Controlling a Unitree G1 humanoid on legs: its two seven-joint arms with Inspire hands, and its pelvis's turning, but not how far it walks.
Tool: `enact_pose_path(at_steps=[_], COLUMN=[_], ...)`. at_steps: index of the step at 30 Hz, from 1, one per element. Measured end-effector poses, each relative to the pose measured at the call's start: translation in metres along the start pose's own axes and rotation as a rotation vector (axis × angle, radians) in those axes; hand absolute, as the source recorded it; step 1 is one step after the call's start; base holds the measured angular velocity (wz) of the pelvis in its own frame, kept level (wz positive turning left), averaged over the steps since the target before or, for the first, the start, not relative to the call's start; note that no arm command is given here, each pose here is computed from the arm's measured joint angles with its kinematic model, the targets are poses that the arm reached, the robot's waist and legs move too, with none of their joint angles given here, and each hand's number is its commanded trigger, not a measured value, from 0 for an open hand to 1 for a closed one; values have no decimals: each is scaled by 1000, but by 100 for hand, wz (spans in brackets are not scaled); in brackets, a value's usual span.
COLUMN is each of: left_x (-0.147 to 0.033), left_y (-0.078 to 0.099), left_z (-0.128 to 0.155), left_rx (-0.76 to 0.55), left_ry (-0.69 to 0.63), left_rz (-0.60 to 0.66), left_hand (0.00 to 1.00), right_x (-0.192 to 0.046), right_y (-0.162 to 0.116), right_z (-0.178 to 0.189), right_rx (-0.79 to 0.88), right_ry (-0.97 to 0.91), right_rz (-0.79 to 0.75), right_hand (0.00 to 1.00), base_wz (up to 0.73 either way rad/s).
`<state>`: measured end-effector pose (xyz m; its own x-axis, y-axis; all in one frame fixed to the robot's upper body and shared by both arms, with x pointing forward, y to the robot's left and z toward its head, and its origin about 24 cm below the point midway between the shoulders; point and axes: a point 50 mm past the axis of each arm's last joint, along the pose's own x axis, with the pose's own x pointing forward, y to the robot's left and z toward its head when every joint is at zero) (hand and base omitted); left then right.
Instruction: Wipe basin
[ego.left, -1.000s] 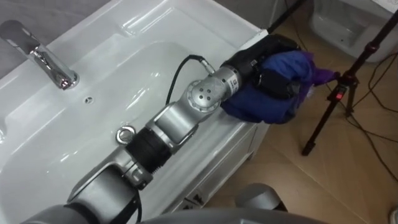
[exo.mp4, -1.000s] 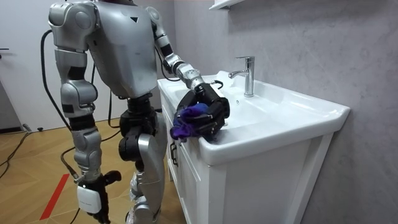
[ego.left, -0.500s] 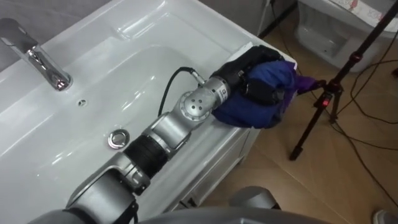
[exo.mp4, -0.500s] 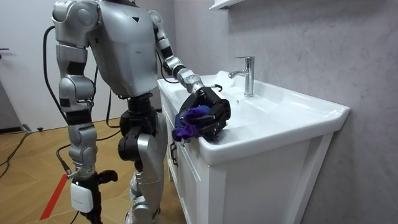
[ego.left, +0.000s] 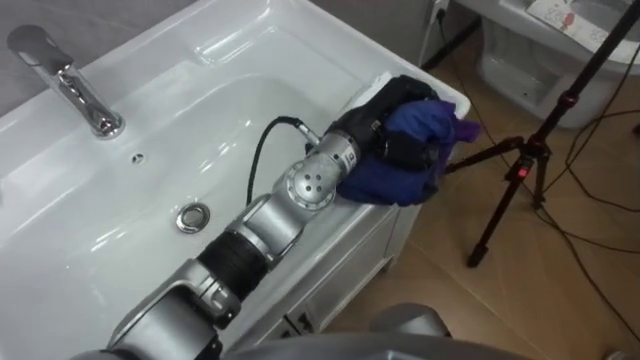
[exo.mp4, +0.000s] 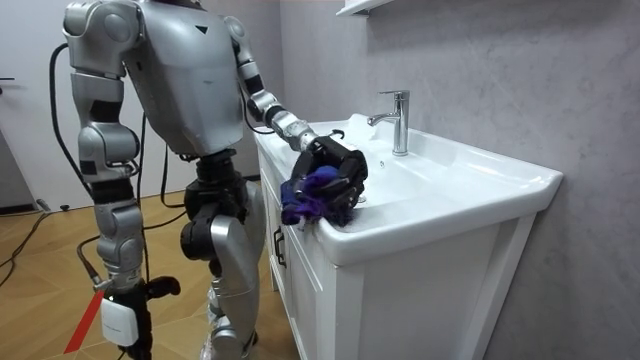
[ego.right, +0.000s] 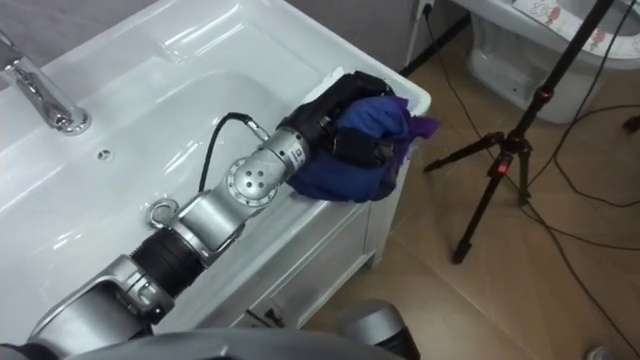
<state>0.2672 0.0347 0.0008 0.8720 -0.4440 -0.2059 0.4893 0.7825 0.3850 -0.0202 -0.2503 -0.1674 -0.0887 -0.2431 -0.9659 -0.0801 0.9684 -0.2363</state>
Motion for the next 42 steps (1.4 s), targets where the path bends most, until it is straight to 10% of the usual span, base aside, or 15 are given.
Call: enact_pose_path(at_steps=[21, 42], left_x=[-25, -33], left_y=[60, 55], left_z=[-62, -86], left_rx=[153, 117], left_ry=[296, 418], left_rz=[438, 381], left_hand=[100, 100], right_x=[0, 0], right_y=[7, 9], right_z=[-4, -5], right_rx=[16, -20], right_ry=[23, 11], right_rz=[-28, 5], right_hand=[0, 0], base_wz=[4, -2])
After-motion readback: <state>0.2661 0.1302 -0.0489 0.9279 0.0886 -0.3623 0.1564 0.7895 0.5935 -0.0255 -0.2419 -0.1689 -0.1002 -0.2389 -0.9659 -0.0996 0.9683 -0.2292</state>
